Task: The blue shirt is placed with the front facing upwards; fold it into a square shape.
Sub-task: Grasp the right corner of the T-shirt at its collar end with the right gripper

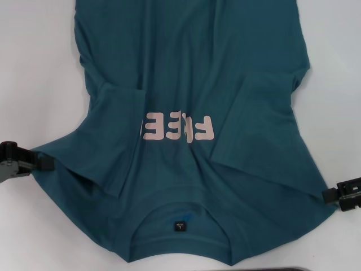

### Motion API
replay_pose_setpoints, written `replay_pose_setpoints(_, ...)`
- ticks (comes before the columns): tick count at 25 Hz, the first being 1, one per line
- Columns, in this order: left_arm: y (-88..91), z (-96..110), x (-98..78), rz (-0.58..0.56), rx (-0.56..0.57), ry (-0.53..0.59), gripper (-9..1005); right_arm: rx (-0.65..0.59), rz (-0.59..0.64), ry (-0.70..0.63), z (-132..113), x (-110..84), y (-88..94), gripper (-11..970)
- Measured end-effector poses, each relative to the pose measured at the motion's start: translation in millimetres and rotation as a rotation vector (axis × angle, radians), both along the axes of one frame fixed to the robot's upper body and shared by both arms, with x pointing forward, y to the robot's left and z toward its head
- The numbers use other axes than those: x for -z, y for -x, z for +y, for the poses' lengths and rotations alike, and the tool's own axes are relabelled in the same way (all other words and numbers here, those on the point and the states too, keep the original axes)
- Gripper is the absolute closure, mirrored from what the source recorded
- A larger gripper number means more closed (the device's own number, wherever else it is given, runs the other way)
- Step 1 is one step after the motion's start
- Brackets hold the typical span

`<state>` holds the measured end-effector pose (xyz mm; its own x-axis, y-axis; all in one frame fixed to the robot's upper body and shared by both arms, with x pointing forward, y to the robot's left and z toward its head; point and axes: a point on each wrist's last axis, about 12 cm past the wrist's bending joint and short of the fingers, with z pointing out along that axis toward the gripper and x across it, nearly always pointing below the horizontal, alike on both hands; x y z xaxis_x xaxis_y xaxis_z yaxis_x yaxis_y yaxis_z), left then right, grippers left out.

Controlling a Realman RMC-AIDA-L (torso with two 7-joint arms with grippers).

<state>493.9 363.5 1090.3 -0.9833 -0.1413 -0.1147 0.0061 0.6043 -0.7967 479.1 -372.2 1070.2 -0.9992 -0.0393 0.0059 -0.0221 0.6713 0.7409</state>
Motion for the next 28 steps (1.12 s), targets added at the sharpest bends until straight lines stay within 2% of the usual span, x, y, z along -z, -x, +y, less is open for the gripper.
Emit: replay_pose_setpoints(28,-0.3,1,-0.2,-0.001,-0.002,-0.003,984,-0.029,-0.007,-0.015,13,3.1,-4.7,50)
